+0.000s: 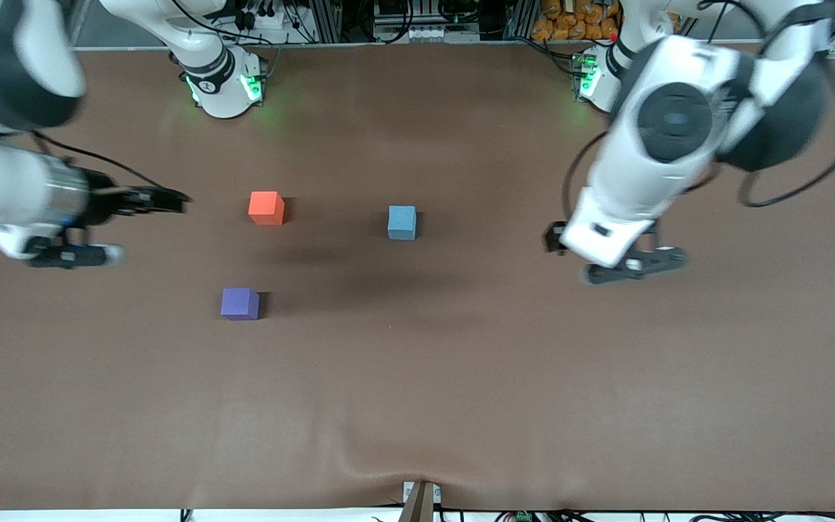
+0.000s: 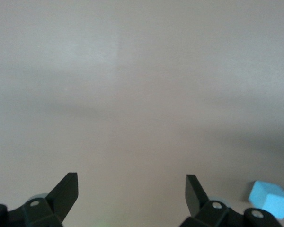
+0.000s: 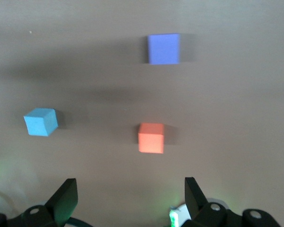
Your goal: Place blue block between orange and purple blocks
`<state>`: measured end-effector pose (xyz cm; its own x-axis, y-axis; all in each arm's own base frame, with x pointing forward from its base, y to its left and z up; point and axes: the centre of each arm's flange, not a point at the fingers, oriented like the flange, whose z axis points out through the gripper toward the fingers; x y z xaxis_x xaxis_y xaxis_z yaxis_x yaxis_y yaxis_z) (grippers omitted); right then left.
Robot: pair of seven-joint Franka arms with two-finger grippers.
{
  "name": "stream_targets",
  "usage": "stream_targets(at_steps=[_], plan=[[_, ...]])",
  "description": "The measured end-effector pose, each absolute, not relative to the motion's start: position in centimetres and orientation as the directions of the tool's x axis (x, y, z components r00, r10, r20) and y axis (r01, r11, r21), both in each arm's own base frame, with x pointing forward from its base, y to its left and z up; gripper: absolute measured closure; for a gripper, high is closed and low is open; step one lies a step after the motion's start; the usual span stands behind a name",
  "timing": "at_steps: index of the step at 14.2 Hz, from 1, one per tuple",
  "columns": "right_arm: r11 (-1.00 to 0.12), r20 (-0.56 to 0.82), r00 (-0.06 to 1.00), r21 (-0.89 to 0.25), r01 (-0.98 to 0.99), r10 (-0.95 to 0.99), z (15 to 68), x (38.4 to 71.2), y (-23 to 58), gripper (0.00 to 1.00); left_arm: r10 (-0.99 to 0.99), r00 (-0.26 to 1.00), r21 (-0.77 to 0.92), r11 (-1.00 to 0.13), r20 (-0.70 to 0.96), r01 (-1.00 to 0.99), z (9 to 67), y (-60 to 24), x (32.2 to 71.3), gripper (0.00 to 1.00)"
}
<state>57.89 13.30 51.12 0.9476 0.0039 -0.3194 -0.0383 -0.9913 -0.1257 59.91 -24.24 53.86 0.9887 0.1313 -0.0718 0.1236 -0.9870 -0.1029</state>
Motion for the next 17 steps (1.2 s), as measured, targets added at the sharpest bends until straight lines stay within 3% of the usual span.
stream_targets(at_steps=[9,12,17], plan=[[-0.993,-0.246,0.966,-0.060,-0.097,-0.080,35.0,52.2,38.9,0.00,-0.064,0.983,-0.062,-0.995,-0.172,-0.076,56.4,-9.1,60.9,0.00],[-0.996,-0.241,0.969,-0.053,-0.066,-0.051,31.0,50.6,42.4,0.00,-0.099,0.976,-0.024,-0.994,-0.196,-0.106,56.1,-5.5,60.3,0.00],[-0.998,-0.221,0.975,-0.057,-0.013,0.000,27.3,47.6,45.9,0.00,-0.142,0.977,-0.024,-0.989,-0.158,-0.147,54.9,-7.8,57.2,0.00]])
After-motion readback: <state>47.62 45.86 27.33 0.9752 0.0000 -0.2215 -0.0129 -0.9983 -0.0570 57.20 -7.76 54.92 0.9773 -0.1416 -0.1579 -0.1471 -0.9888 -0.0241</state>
